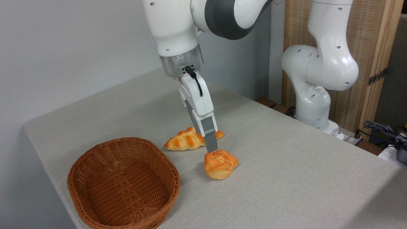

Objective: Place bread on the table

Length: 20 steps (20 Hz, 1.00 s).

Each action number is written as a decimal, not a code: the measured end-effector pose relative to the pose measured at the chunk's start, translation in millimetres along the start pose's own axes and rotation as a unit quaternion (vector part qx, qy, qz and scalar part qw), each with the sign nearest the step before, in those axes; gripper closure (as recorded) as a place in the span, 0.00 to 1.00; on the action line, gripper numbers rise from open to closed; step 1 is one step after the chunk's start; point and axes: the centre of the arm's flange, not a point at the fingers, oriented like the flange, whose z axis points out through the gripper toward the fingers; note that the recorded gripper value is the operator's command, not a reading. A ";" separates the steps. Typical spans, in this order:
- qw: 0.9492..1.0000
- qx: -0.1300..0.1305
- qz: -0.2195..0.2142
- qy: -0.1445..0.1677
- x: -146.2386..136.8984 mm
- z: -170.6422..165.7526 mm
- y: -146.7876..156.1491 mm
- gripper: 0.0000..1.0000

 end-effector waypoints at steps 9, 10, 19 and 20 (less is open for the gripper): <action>0.984 0.052 -0.142 0.090 29.7 -103.0 -50.4 0.00; 0.981 0.047 -0.162 0.094 34.6 -111.3 -55.1 0.00; 0.967 0.034 -0.231 0.101 48.9 -142.4 -56.0 0.00; 0.967 0.034 -0.231 0.100 48.1 -142.3 -56.4 0.00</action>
